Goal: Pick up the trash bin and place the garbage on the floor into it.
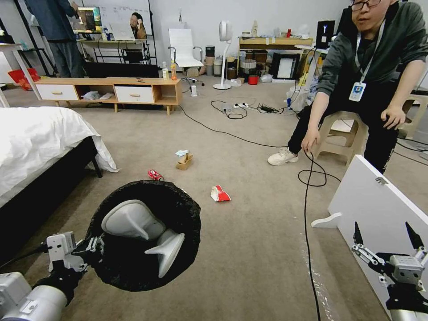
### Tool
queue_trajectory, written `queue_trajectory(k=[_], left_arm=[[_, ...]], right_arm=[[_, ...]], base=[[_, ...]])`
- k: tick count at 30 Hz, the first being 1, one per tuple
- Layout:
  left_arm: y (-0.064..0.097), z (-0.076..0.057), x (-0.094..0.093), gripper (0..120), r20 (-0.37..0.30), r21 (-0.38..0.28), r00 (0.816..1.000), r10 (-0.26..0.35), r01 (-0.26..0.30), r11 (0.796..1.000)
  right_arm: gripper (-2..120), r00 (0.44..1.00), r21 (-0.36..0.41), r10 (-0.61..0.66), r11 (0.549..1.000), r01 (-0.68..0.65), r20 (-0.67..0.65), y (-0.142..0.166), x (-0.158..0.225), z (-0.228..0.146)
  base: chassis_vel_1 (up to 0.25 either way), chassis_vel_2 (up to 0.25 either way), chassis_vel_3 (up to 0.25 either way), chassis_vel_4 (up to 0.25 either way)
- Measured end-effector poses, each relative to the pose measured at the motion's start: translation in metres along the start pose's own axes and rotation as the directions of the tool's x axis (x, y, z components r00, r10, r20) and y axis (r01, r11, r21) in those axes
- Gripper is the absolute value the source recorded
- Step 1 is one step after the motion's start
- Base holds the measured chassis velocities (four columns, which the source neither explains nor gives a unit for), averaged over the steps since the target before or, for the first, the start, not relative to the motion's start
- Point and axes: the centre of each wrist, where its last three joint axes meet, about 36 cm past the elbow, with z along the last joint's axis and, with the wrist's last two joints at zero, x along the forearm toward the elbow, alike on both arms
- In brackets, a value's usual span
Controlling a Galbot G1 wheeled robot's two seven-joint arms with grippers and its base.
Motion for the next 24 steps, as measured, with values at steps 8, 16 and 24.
queue_trajectory(k=[8, 16, 24], left_arm=[[-0.0003, 0.0014, -0.0008, 2, 0.011, 0.001, 1.0, 0.002, -0.002, 1.0], [-0.0003, 0.0018, -0.0012, 2, 0.018, -0.002, 1.0, 0.01, -0.01, 1.0], [-0.0008, 0.002, -0.0016, 2, 0.023, 0.001, 1.0, 0.011, -0.011, 1.0]], right_arm=[[100, 1.0, -0.003, -0.003, 1.0, 0.003, 0.001, 0.0, 0.0006, 0.0009], [100, 1.0, -0.005, -0.002, 1.0, 0.002, 0.0, 0.001, 0.0003, 0.0014], [100, 1.0, -0.008, -0.005, 1.0, 0.005, 0.001, 0.0013, 0.0001, 0.002]], base=[[0.0, 0.0, 0.0, 0.0], [0.0, 0.0, 0.0, 0.0], [0.0, 0.0, 0.0, 0.0]])
